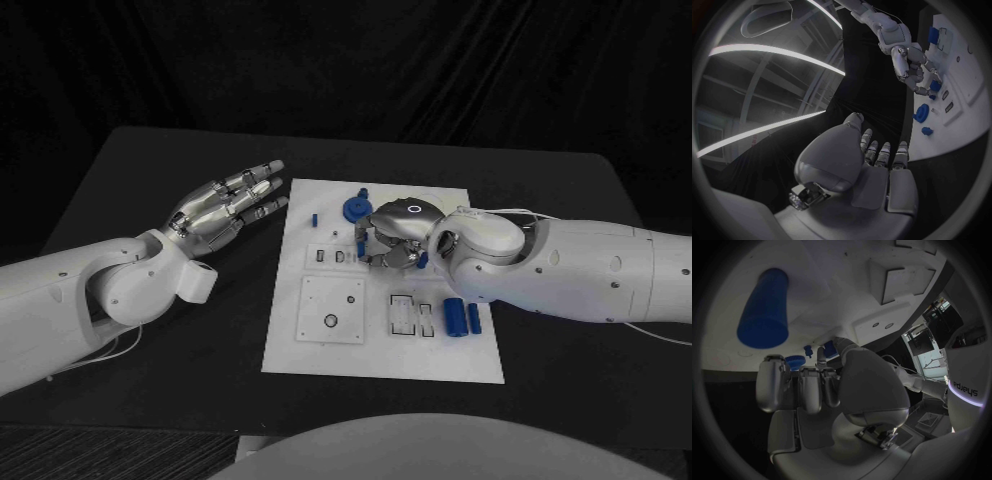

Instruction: Assemble the parts on the task board

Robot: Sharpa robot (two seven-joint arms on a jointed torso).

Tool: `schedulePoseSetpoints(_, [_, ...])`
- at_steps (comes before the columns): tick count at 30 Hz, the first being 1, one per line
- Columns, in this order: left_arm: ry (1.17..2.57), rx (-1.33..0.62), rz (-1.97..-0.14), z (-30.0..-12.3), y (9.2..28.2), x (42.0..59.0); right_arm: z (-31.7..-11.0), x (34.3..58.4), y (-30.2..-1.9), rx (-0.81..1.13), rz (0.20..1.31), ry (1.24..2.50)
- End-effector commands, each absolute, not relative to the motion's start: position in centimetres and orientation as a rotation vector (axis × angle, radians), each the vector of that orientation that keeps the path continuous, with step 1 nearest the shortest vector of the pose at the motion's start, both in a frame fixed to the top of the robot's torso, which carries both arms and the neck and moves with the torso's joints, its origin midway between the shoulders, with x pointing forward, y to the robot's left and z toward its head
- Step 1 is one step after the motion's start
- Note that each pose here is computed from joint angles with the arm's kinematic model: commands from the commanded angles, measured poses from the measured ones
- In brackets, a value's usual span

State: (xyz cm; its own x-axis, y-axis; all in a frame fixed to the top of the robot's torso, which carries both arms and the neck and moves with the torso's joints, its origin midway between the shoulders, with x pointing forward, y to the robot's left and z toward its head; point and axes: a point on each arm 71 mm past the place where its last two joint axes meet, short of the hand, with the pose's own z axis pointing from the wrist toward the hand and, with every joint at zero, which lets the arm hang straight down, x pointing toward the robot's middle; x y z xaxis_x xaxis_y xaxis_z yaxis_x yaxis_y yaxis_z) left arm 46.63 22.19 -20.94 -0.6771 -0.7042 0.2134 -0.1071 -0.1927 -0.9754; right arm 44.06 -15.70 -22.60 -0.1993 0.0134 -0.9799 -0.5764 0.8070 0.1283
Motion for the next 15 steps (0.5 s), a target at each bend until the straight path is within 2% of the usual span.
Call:
schedulePoseSetpoints(1, [1.657, -0.934, -1.945, -20.91, 22.0, 46.55, -23.08, 43.99, -15.84, -0.444, 0.534, 1.732])
schedulePoseSetpoints(15, [1.66, -0.94, -1.933, -20.95, 22.28, 46.57, -22.8, 43.95, -15.94, -0.468, 0.535, 1.684])
